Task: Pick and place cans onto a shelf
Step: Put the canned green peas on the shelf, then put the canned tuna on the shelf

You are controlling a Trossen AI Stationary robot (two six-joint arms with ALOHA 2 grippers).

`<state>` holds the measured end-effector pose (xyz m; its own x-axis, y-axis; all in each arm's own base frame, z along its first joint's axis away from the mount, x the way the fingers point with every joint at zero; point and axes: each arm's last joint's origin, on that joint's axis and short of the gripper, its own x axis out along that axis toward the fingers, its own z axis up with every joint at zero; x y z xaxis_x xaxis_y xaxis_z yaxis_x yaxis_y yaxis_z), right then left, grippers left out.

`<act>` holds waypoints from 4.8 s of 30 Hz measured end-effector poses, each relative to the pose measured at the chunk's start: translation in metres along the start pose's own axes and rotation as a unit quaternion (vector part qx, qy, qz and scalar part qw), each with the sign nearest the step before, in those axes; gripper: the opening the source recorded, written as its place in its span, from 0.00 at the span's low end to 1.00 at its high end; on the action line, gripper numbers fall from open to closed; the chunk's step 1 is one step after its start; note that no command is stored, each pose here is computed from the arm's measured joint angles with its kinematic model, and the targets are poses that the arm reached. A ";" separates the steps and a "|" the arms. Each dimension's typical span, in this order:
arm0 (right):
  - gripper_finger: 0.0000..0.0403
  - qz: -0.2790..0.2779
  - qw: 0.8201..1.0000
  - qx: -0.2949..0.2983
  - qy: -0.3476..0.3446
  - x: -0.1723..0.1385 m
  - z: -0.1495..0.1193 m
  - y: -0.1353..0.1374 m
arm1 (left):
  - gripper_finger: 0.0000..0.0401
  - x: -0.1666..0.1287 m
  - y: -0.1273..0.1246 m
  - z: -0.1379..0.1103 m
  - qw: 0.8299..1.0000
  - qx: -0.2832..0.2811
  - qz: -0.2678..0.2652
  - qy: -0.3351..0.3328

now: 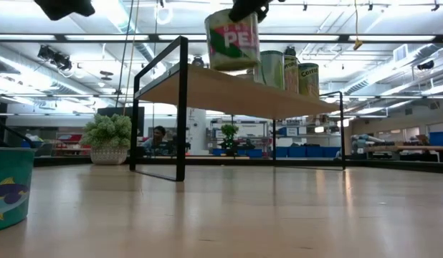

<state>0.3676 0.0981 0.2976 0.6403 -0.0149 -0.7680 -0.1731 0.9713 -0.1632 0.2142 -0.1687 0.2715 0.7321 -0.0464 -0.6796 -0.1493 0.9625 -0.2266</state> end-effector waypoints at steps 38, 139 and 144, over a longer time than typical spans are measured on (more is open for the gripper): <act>0.94 -0.103 0.993 0.034 0.035 -0.016 -0.013 -0.078 | 0.59 -0.008 0.024 0.024 0.999 0.035 0.013 -0.028; 0.93 -0.190 0.961 0.184 -0.079 -0.077 0.025 0.096 | 0.86 0.095 -0.041 -0.094 0.969 0.131 -0.014 0.210; 0.93 -0.188 0.961 0.186 -0.080 -0.077 0.026 0.096 | 0.86 0.095 -0.046 -0.092 0.976 0.144 -0.011 0.165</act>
<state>0.3209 0.1984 0.3569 0.7167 -0.3730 -0.5892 0.3536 0.9226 -0.1540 0.2296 -0.2420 0.1529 0.4729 -0.1062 -0.8747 0.0916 0.9933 -0.0711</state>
